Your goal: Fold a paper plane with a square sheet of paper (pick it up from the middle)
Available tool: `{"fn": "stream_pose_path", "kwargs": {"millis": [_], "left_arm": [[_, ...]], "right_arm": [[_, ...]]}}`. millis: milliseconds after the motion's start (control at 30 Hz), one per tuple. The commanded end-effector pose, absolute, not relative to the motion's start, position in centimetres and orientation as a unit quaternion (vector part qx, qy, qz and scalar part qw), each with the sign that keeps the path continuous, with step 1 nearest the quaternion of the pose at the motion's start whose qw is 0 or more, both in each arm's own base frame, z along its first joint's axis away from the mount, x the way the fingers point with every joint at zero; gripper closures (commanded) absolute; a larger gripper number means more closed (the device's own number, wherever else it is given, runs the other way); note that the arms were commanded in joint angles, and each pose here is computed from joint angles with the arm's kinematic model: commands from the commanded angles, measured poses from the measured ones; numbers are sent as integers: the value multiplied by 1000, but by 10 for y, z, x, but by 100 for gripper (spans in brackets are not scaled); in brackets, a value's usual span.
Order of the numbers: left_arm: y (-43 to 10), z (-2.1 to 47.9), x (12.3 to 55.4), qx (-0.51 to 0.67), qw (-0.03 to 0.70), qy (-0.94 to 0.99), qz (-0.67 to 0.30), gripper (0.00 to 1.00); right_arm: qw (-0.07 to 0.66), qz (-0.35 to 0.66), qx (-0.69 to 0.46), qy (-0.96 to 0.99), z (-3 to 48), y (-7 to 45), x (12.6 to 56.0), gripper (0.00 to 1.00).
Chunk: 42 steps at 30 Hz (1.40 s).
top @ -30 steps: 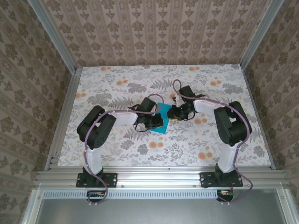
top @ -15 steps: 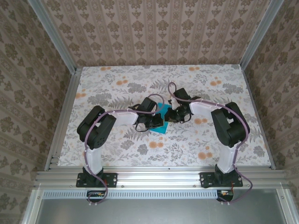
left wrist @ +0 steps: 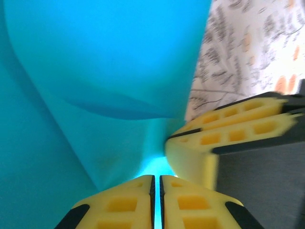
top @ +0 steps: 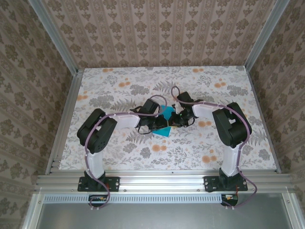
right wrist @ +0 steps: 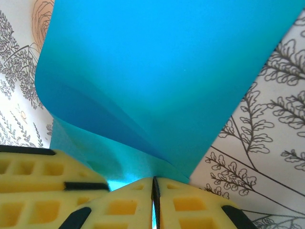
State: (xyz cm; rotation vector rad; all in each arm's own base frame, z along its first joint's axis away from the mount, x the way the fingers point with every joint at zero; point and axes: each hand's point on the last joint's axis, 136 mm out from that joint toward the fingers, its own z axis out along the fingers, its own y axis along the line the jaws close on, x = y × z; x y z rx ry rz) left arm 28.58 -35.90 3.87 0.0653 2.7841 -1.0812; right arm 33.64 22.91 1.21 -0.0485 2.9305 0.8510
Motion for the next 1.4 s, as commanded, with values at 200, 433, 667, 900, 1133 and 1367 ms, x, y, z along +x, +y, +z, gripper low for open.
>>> {"fn": "stream_pose_path", "kwargs": {"millis": [200,433,667,900,1133,1367], "left_arm": [[-354,47,305,0,106,926,-362,88],[-342,25,303,-3,96,942,-321,88],[-318,-1,304,-26,102,961,-256,90],[-334,40,314,-16,135,942,-306,88],[-335,42,327,-13,139,942,-306,86],[-324,16,326,-16,117,958,-260,87]], "right_arm": [[-1,240,-7,971,-18,215,317,88],[-3,238,-8,971,-19,214,316,88],[-6,234,-6,972,-23,213,316,88],[-5,234,-10,972,-20,214,318,88],[-8,236,-8,972,-22,215,319,88],[-8,236,-8,972,-23,215,319,88]]}}
